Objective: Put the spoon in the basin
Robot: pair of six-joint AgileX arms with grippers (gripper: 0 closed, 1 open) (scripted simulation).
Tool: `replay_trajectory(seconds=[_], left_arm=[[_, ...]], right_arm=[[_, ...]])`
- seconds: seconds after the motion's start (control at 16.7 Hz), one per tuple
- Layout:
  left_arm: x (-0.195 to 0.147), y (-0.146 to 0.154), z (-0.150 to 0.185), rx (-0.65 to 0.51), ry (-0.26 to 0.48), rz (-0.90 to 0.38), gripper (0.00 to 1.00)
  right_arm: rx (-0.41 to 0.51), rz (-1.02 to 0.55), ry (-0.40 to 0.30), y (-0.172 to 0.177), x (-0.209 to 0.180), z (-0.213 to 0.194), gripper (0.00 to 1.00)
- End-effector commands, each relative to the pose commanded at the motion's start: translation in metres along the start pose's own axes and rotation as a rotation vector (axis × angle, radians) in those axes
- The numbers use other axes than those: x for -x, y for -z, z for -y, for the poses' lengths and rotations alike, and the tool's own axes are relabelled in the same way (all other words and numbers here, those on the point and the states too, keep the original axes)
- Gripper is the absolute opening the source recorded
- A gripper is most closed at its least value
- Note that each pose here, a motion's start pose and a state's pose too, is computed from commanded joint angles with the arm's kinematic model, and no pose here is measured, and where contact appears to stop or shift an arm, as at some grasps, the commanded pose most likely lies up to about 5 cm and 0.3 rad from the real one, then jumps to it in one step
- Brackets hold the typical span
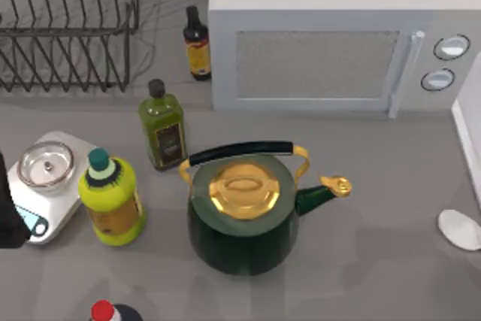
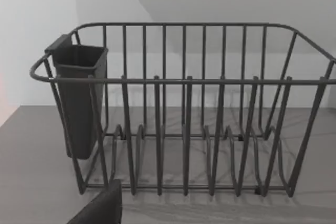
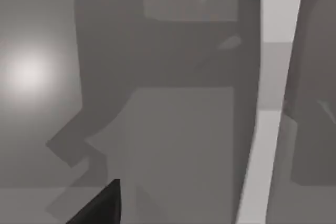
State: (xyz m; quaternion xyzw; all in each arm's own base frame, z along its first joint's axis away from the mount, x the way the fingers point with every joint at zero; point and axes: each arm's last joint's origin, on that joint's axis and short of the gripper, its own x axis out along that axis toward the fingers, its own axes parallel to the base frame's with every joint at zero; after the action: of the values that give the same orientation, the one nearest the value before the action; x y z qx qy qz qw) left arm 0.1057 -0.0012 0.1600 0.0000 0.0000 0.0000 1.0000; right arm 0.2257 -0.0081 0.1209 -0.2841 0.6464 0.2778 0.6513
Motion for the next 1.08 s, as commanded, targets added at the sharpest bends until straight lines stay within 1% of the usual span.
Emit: replay_trajectory(seconds=[0.18,0.48,1.08], left_arm=[[0.000,0.000,0.000,0.000,0.000,0.000,1.00],[0.000,0.000,0.000,0.000,0.000,0.000,1.00],[0.000,0.000,0.000,0.000,0.000,0.000,1.00]], right_arm=[[0.000,-0.005,-0.006,0.003,-0.023,-0.003,1.00],[0.000,-0.008,-0.009,0.004,-0.028,-0.004,1.00],[0.000,-0.008,-0.009,0.004,-0.028,-0.004,0.25]])
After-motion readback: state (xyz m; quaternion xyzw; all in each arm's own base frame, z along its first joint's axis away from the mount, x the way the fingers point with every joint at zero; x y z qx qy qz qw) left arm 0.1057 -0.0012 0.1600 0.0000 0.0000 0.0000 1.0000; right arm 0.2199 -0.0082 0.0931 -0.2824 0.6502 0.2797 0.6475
